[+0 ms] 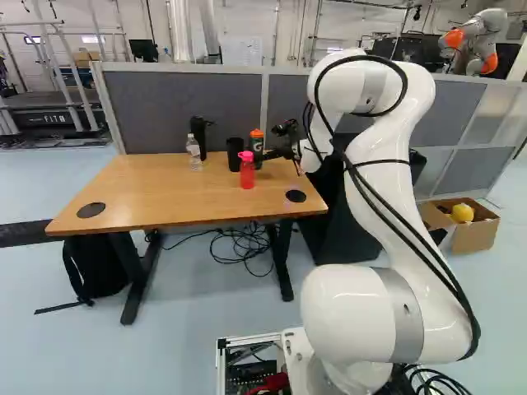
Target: Pick up the green bottle from the table
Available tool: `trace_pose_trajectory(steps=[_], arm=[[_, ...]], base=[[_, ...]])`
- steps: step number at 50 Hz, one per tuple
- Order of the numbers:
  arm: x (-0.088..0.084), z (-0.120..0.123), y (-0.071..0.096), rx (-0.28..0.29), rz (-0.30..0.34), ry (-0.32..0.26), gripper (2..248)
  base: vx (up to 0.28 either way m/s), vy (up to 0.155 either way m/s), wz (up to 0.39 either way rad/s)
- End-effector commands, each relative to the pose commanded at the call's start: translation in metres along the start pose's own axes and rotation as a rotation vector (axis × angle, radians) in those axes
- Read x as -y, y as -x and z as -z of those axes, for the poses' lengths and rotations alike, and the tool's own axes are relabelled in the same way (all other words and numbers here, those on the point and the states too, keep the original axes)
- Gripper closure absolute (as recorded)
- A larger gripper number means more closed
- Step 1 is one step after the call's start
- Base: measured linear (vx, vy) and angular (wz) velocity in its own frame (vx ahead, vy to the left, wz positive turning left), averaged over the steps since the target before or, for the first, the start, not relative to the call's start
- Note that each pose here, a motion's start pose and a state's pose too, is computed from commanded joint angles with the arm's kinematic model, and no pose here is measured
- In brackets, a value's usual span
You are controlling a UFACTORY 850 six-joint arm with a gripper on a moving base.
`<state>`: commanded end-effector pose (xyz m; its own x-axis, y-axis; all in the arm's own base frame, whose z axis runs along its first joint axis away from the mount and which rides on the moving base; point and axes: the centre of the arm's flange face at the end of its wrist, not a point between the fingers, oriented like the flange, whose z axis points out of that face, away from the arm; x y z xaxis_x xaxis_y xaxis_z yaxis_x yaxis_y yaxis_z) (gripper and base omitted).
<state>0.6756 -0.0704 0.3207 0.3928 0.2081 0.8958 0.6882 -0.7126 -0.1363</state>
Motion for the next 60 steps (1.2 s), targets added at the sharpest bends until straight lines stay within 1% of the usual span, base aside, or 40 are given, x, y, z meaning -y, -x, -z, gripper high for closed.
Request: trace_pose_trajectory(steps=[6, 19, 20, 25, 26, 30, 31, 35, 36, 60], arm=[[-0.006, -0.006, -0.002, -0.003, 0.024, -0.031, 3], [-0.023, -0.022, -0.009, -0.019, 0.058, -0.040, 3], [-0.024, -0.023, -0.010, -0.020, 0.060, -0.039, 32], [-0.030, -0.028, -0.012, -0.026, 0.070, -0.038, 32], [-0.031, -0.029, -0.012, -0.027, 0.071, -0.038, 70], [-0.032, -0.030, -0.013, -0.028, 0.074, -0.037, 70], [-0.032, -0.030, -0.013, -0.028, 0.074, -0.037, 109], [-0.033, -0.031, -0.013, -0.029, 0.075, -0.037, 109], [-0.033, -0.031, -0.013, -0.029, 0.075, -0.037, 135], [-0.033, -0.030, -0.014, -0.030, 0.076, -0.036, 138]], base=[[0.000, 0.000, 0.000], [0.000, 0.000, 0.000], [0.000, 0.000, 0.000], [0.000, 0.000, 0.000], [0.000, 0.000, 0.000], [0.000, 0.000, 0.000], [0.000, 0.000, 0.000], [0.000, 0.000, 0.000], [0.000, 0.000, 0.000], [0.000, 0.000, 0.000]])
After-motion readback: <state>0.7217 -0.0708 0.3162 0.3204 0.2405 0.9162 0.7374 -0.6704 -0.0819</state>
